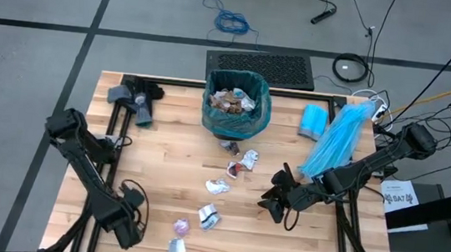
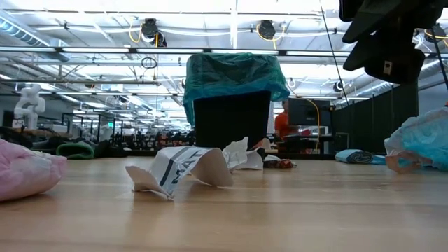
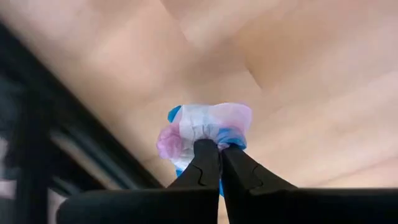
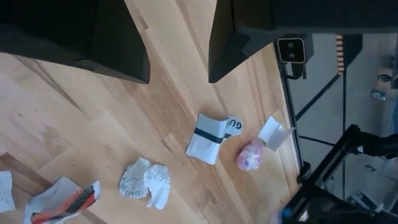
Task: Place trash/remove bag and relplace
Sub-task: Put the pink plastic into the trash bin
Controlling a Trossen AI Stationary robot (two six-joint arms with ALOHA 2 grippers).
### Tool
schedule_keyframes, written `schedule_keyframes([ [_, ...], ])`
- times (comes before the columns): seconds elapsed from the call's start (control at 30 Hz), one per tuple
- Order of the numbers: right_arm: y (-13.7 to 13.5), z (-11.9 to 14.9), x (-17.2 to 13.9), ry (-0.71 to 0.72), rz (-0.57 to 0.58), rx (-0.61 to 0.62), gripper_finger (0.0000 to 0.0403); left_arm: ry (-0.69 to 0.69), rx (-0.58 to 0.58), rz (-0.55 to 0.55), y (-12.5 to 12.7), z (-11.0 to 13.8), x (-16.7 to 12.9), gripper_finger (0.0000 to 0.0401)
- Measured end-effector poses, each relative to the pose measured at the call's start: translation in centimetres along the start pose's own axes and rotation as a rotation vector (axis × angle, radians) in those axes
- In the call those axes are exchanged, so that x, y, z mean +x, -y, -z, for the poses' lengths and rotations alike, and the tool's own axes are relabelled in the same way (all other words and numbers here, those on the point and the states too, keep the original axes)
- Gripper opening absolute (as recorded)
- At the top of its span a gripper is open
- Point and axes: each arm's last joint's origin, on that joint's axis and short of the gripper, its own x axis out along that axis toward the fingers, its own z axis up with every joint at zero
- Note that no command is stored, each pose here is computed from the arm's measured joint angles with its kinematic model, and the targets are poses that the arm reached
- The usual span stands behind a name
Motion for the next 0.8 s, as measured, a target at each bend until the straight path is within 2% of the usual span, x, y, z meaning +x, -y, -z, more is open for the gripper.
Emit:
schedule_keyframes([
  [0.1,0.0,0.0,0.0,0.003,0.000,-0.008,0.0155,0.005,0.040,0.021,0.5,-0.8,-2.3,0.0002],
  [0.17,0.0,0.0,0.0,0.005,0.000,-0.008,0.0155,0.054,0.052,0.013,0.6,-1.9,-3.3,0.0002],
  [0.23,0.0,0.0,0.0,0.005,0.000,-0.008,0.0155,0.100,0.057,0.051,1.3,-2.9,-4.2,0.0001],
  [0.37,0.0,0.0,0.0,0.005,-0.002,-0.006,0.0155,0.219,0.087,0.124,2.4,-5.8,-6.5,0.0001],
  [0.5,-0.1,0.0,0.0,0.003,-0.008,0.003,0.0155,0.341,0.135,0.179,3.1,-9.8,-9.5,0.0001],
  [0.6,-0.1,0.0,0.0,0.003,-0.010,0.021,0.0155,0.444,0.158,0.197,2.7,-13.2,-12.2,0.0001],
  [0.8,-0.1,-0.1,0.0,0.006,-0.015,0.062,0.0155,0.669,0.197,0.247,-0.4,-19.1,-18.8,0.0000],
])
